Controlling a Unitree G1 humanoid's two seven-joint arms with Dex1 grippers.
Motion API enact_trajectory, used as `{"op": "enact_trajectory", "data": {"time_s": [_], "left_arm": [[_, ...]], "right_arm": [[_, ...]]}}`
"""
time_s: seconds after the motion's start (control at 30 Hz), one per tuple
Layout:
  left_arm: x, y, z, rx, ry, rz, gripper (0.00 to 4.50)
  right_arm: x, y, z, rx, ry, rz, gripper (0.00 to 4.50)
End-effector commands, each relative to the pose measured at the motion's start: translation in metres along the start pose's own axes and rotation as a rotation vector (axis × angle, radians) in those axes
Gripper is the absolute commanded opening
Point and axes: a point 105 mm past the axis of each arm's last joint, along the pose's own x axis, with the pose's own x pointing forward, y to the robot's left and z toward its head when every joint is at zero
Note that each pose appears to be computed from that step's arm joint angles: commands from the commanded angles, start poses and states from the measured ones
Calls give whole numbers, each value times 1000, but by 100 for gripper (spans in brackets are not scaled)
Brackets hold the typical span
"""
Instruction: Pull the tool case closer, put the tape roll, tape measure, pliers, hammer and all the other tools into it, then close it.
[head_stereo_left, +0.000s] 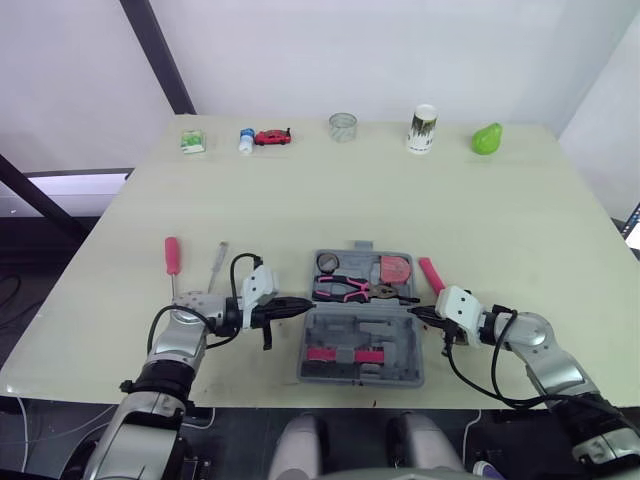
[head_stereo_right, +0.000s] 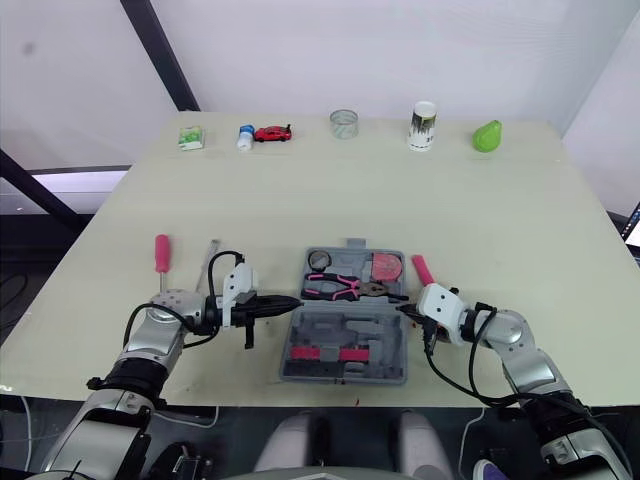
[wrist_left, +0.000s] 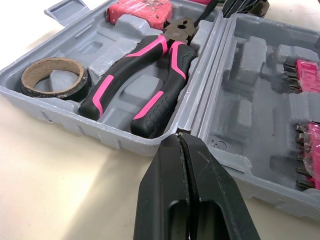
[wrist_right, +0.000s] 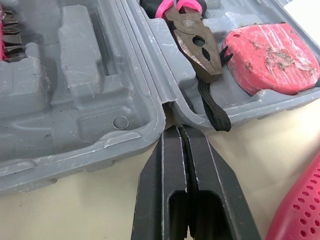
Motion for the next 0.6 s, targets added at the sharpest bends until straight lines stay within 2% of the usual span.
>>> {"op": "enact_trajectory", "data": {"time_s": [0.03, 0.6], "left_arm": [[3, -2, 5, 19, -27, -10, 4], [21, -11, 7, 27, -51, -83, 4]], "right_arm": [[1, -8, 15, -41, -52, -24, 0], [-6, -9, 9, -25, -38, -43, 0]]}}
